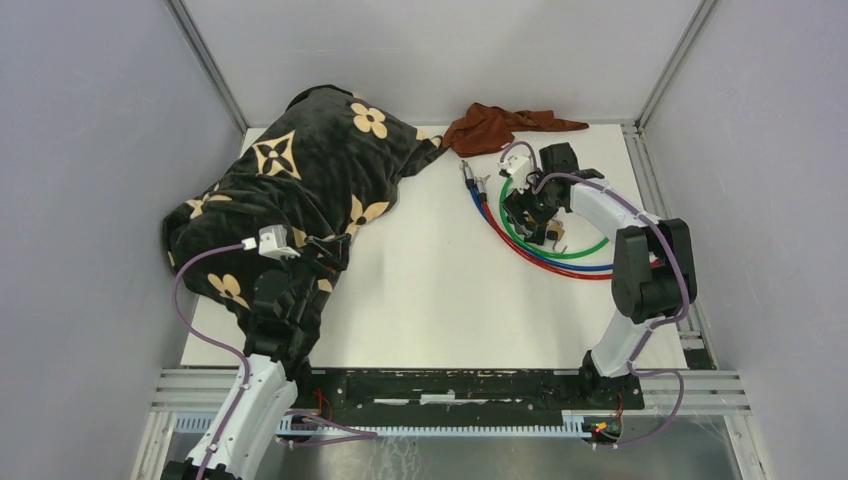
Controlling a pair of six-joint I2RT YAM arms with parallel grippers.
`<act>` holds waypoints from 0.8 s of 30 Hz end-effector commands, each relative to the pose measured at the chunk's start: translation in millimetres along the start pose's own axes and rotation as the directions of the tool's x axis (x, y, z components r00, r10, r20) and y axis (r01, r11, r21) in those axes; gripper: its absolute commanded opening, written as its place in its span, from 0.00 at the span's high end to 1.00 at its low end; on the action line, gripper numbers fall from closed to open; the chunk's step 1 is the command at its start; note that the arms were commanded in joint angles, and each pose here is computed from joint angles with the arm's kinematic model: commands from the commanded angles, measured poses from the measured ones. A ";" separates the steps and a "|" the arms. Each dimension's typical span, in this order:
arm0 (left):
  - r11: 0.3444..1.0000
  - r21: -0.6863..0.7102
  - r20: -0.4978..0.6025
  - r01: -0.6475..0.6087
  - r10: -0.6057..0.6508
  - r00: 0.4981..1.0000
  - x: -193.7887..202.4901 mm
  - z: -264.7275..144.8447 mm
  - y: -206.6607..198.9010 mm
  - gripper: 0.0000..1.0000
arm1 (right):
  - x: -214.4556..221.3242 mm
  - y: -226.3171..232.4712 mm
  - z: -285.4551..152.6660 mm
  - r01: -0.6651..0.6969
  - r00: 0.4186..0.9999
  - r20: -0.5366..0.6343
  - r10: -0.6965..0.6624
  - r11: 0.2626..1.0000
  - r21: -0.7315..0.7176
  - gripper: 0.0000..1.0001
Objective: Lock with the key
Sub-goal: Pick up the lock from the center of the board.
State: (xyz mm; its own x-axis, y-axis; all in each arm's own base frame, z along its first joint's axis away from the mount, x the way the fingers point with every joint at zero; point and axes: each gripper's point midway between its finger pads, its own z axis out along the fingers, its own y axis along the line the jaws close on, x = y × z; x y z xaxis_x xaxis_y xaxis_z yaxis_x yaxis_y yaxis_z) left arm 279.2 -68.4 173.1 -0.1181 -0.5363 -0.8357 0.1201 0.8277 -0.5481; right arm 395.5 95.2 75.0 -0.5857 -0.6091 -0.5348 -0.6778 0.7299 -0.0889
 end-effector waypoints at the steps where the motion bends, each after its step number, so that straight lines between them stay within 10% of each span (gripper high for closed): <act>1: 0.998 0.051 0.026 0.026 -0.027 0.999 -7.1 0.3 -11.6 0.00 | -2.6 -9.5 9.3 0.128 0.992 0.020 -0.127 0.990 -0.067 0.13; 24: 0.998 0.048 0.012 0.035 -0.036 0.999 -2.8 0.9 -10.3 0.01 | 51.9 -8.2 22.6 0.011 0.992 -0.124 -0.015 0.999 -0.034 0.27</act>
State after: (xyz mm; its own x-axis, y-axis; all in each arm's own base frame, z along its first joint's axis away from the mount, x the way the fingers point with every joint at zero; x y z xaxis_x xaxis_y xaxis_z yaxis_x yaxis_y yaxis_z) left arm 278.3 -72.4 167.2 -0.1441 -0.5326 -0.8340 0.1299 0.8253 -0.5495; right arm 385.6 70.3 35.7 -0.5986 -0.6674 -0.4430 -0.7319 0.6804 -0.0359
